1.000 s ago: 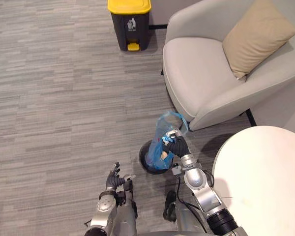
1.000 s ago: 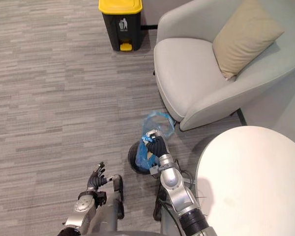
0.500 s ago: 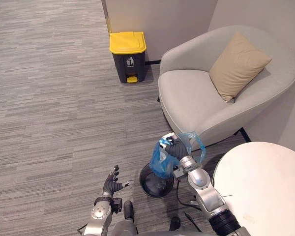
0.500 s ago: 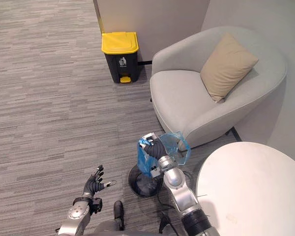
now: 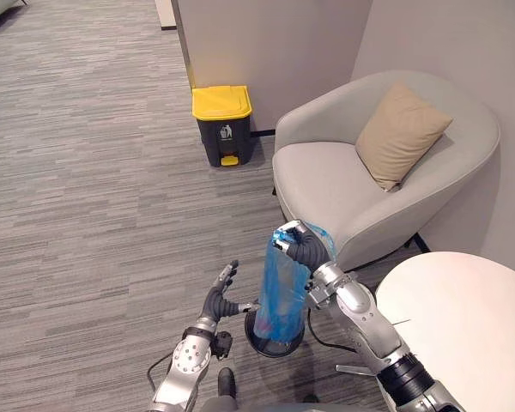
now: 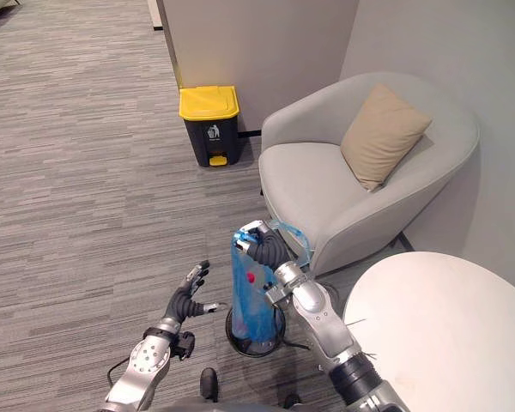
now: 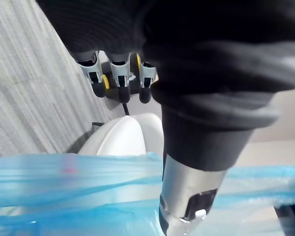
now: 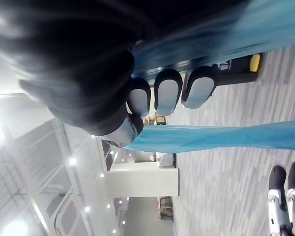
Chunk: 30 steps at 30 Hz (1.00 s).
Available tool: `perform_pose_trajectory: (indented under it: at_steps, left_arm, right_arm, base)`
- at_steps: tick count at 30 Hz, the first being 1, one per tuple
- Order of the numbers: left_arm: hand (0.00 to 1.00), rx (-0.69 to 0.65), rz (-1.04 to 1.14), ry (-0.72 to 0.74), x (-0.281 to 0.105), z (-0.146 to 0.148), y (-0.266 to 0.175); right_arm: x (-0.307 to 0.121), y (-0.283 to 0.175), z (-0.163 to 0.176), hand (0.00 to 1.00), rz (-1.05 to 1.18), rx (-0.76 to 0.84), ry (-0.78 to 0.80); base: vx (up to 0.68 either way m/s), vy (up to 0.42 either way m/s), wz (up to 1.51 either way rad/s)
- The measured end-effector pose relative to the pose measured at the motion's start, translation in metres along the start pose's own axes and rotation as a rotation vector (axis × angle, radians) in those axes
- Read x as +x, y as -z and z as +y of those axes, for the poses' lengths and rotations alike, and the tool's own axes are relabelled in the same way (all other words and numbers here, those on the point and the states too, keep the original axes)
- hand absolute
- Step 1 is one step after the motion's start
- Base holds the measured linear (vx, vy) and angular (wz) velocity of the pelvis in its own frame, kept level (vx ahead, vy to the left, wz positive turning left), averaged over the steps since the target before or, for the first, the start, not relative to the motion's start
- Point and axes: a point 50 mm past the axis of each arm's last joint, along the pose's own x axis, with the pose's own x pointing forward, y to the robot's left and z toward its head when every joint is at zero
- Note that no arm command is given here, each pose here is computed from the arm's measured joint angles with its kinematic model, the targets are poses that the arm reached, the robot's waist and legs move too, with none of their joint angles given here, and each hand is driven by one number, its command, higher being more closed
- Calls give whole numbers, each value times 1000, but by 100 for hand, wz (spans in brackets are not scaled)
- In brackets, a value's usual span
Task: Gather rubbish on tea table into small bin, then transfer packed bag to large trash can.
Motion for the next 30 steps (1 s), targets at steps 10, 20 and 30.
perform_pose_trajectory:
  at_steps: [10, 20, 30]
  left_arm:
    - [0, 6, -143, 6, 11, -12, -34]
    - [0, 63, -203, -42, 21, -23, -51]
    - [0, 68, -150, -86, 28, -27, -44]
  right_arm:
    - [20, -26, 13, 100, -107, 24, -69]
    - [31, -42, 34, 100, -174, 142, -139]
    - [38, -61, 55, 100, -242, 190, -230]
  base:
    - [0, 0, 0]
    - [0, 0, 0]
    - [0, 0, 0]
